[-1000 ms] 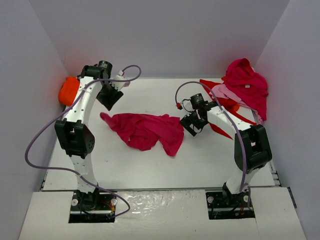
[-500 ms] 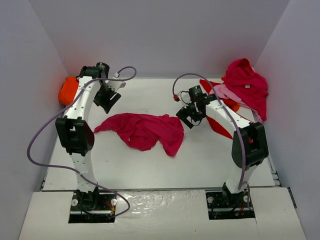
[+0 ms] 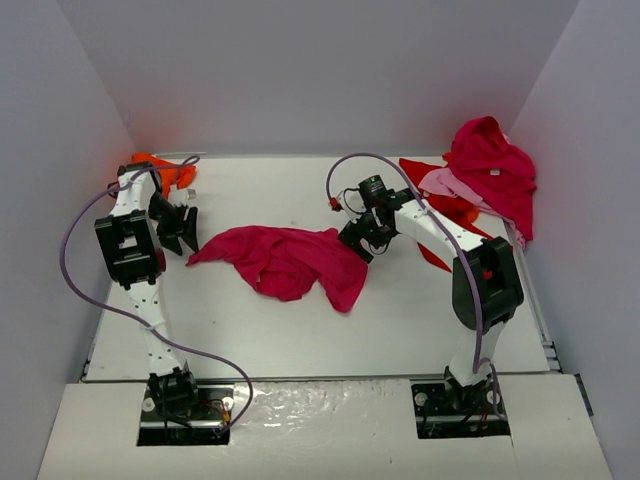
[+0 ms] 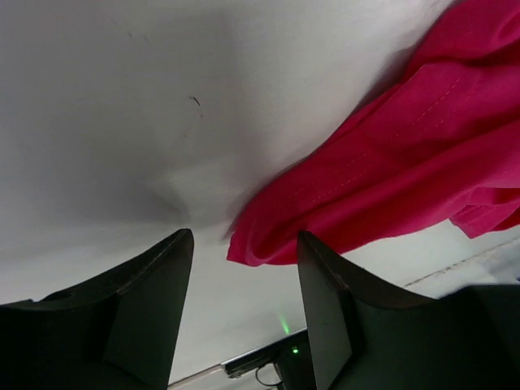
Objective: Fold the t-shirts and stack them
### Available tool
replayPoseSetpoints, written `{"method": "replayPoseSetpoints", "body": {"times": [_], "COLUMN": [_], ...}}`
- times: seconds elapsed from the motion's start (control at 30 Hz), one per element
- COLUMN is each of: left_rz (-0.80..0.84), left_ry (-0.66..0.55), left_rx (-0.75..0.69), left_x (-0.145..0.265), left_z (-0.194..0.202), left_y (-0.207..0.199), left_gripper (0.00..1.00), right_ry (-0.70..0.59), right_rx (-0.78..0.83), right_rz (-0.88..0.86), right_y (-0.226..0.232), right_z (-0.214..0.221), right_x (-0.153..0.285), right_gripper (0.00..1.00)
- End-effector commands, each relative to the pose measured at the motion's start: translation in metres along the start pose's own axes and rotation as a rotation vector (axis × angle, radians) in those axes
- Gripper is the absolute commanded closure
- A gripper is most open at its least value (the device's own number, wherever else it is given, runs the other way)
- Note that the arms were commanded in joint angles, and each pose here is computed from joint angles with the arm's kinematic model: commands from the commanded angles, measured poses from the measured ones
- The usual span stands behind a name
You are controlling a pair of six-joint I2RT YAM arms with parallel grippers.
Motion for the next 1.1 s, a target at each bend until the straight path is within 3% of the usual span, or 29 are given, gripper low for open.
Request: {"method": "replayPoseSetpoints", "body": {"times": [0.0, 0.23, 0.47, 0.6, 0.63, 0.7, 1.07], "left_rz": [0.212, 0.346, 0.376, 0.338, 0.309, 0.237, -0.109], "left_ry": [0.118, 0.190, 0.220, 0.213, 0.200, 0.166, -0.106], "left_rx": [0.100, 0.157, 0.185, 0.159, 0.143, 0.120, -0.112], "left_x": [0.016, -0.017, -0.037, -0.035, -0.029, -0.013, 0.125], "left_z": [0.028, 0.043, 0.046, 0.042, 0.039, 0.032, 0.012], "left_y": [-0.046, -0.045, -0.039, -0.036, -0.034, -0.032, -0.062], "left_gripper": [0.50, 0.50, 0.52, 0.66, 0.71, 0.98, 1.00], "right_ry": [-0.028, -0.018, -0.012, -0.009, -0.007, -0.001, 0.004], "right_rx": [0.011, 0.009, 0.004, 0.002, 0.004, 0.007, 0.028], "right_rz": [-0.002, -0.003, 0.004, 0.007, 0.011, 0.018, 0.023], "right_y": [-0.002, -0.001, -0.001, -0.001, -0.001, -0.001, 0.006], "right_z": [-0.008, -0.004, -0.001, -0.001, -0.001, -0.001, -0.005], "right_x": [0.006, 0.002, 0.000, -0.002, -0.003, -0.004, -0.007], "right_gripper": [0.00, 0.00, 0.00, 0.00, 0.00, 0.00, 0.00]}}
Point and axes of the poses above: each gripper's point midway between its finger pads, its own x axis back along the fingers, its own y axis along the line the jaws close on, z = x × y, the point moved 10 cm from there along x, back along the fingers, and after that the axes turned 13 degrees about -x, right-handed, at the moved point
